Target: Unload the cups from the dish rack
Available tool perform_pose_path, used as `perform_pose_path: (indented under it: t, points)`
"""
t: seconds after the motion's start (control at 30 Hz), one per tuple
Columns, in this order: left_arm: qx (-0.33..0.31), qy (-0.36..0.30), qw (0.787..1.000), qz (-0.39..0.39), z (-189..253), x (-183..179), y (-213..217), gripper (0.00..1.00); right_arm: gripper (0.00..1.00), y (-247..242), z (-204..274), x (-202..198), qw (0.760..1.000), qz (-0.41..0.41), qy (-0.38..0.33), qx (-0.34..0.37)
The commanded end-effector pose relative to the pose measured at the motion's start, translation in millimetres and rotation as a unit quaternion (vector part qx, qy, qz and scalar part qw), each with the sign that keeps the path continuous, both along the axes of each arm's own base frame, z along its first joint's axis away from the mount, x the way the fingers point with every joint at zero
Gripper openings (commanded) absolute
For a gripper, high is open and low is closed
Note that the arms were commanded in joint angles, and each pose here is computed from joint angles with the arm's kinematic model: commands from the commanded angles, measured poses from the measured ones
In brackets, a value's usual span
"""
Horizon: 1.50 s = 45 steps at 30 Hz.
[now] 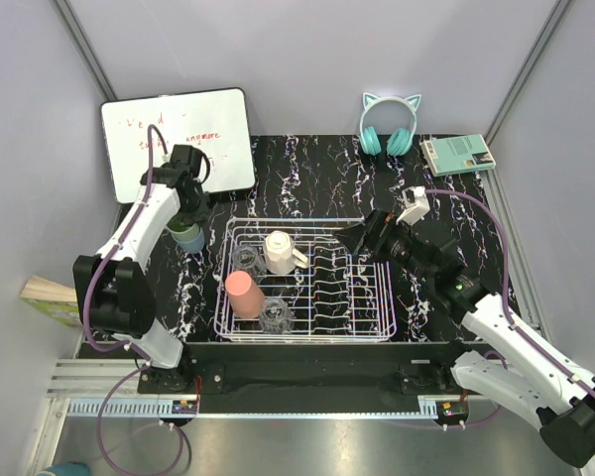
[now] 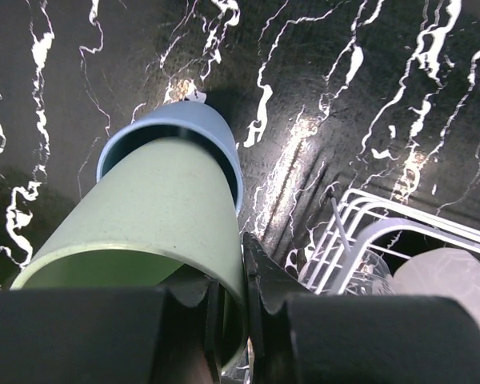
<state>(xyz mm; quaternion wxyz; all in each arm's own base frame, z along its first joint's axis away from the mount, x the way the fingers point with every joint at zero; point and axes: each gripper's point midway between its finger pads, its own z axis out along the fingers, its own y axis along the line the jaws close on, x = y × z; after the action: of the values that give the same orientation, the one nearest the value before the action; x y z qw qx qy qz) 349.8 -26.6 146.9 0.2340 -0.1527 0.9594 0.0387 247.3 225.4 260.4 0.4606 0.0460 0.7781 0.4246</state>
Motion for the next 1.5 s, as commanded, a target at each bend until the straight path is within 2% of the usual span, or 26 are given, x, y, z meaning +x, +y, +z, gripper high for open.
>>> perform_pose_path:
  t: [0.0,0.1,0.13,0.33,0.37,0.43,0.53,0.57,0.6,0.73,0.87,1.07,1.3,1.47]
  points:
    - [-0.025,-0.018,0.999,0.012,-6.2,11.5,-0.7,0.00,1.00,-1.5,-0.3,1.7,1.000,-0.003,-0.011,-0.004]
    - [-0.022,-0.017,0.999,0.019,-10.0,12.0,3.3,0.00,1.00,-2.0,-1.0,1.6,1.000,-0.003,-0.011,-0.005]
    - [-0.017,-0.019,0.999,0.023,-8.5,12.5,6.5,0.07,1.00,-2.5,-0.8,1.4,1.000,-0.004,-0.012,-0.005]
    - [-0.006,-0.053,0.998,0.032,13.5,25.4,13.1,0.31,1.00,-1.7,-2.7,1.9,1.000,-0.003,-0.008,-0.006]
    - [-0.006,-0.056,0.998,0.032,15.7,27.1,13.2,0.38,1.00,-1.8,-4.1,2.6,1.000,-0.004,-0.006,-0.008]
    - [-0.004,-0.064,0.997,0.034,22.0,31.5,13.9,0.41,1.00,-1.0,-5.0,2.4,1.000,-0.003,-0.004,-0.008]
    - [-0.006,-0.077,0.996,0.038,29.9,36.0,13.7,0.51,1.00,-1.1,-5.6,2.2,1.000,-0.003,-0.004,-0.008]
    - [-0.007,-0.082,0.996,0.041,32.9,36.3,14.0,0.55,1.00,-1.0,-6.2,1.4,1.000,-0.001,-0.003,-0.008]
    - [-0.010,-0.094,0.995,0.044,40.4,36.1,14.1,0.65,1.00,-1.2,-5.8,1.3,1.000,-0.001,-0.004,-0.008]
    - [-0.017,-0.151,0.987,0.051,75.0,36.7,14.5,0.78,1.00,-0.9,-6.0,1.4,1.000,0.000,-0.005,-0.009]
    - [-0.033,-0.205,0.977,0.039,112.5,27.6,5.2,0.81,1.00,1.0,-10.3,3.6,1.000,0.001,0.002,-0.014]
    - [-0.036,-0.252,0.967,-0.001,139.2,-0.6,-21.3,0.83,1.00,1.2,-14.9,2.6,1.000,0.003,0.006,-0.017]
    - [-0.054,-0.261,0.960,-0.082,128.5,-53.5,-72.3,0.84,1.00,-3.9,-24.3,1.3,0.999,-0.003,0.013,-0.030]
    - [-0.062,-0.249,0.962,-0.093,103.0,-88.9,-81.6,0.87,1.00,-4.3,-33.2,-0.2,0.999,-0.003,0.023,-0.036]
